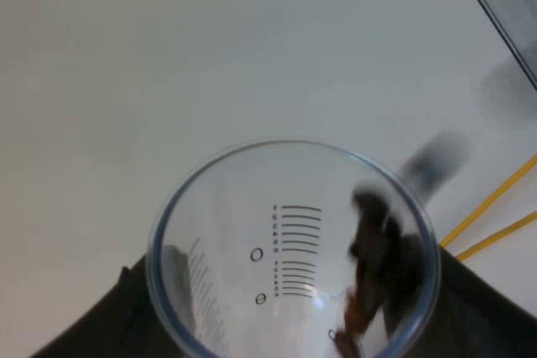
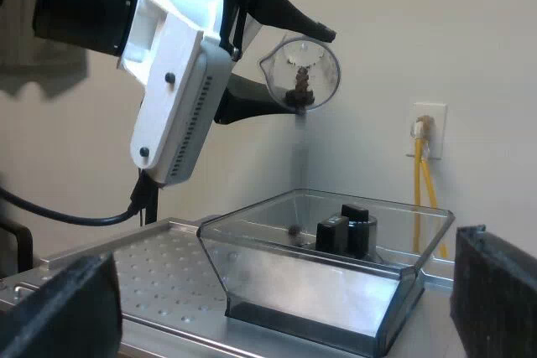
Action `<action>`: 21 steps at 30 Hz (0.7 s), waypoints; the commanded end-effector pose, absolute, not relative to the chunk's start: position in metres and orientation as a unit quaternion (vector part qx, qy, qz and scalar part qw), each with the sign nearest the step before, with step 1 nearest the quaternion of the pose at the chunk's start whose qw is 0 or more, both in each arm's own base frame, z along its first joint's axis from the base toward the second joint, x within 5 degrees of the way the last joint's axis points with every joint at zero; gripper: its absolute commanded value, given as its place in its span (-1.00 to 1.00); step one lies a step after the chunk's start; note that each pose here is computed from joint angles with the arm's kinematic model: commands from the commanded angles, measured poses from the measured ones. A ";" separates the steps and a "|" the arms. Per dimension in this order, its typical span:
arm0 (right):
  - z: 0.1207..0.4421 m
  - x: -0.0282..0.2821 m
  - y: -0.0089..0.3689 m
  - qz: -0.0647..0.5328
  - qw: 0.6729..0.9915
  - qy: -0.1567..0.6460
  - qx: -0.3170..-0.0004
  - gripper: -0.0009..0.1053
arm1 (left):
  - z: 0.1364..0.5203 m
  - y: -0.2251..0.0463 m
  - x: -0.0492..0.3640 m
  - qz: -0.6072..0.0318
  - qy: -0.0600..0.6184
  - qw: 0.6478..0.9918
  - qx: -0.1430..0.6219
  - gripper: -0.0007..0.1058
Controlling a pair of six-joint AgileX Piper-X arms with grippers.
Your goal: Pour the beans into the coffee machine
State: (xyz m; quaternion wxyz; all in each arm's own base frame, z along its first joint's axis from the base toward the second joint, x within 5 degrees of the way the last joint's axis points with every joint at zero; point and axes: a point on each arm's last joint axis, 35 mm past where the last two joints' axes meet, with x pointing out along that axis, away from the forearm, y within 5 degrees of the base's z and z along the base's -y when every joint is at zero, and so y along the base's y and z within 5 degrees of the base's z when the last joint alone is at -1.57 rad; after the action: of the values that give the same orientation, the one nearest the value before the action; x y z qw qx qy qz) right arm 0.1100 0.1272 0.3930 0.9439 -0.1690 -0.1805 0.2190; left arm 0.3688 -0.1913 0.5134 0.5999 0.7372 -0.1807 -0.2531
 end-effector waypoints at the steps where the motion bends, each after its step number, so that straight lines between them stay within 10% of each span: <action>1: 0.399 0.108 0.124 0.217 0.944 -0.192 -0.160 0.53 | 0.521 -0.193 0.364 -0.243 -0.201 0.583 0.749 -0.97; 21: 0.399 0.108 0.124 0.217 0.944 -0.192 -0.160 0.53 | 0.521 -0.193 0.364 -0.237 -0.208 0.560 0.766 -0.97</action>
State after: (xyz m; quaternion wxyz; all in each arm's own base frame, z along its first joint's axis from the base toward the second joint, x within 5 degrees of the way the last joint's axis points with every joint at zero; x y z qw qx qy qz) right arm 0.1100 0.1272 0.3930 0.9439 -0.1690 -0.1805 0.2190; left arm 0.3688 -0.1913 0.5134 0.5632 0.7656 -0.1928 -0.2439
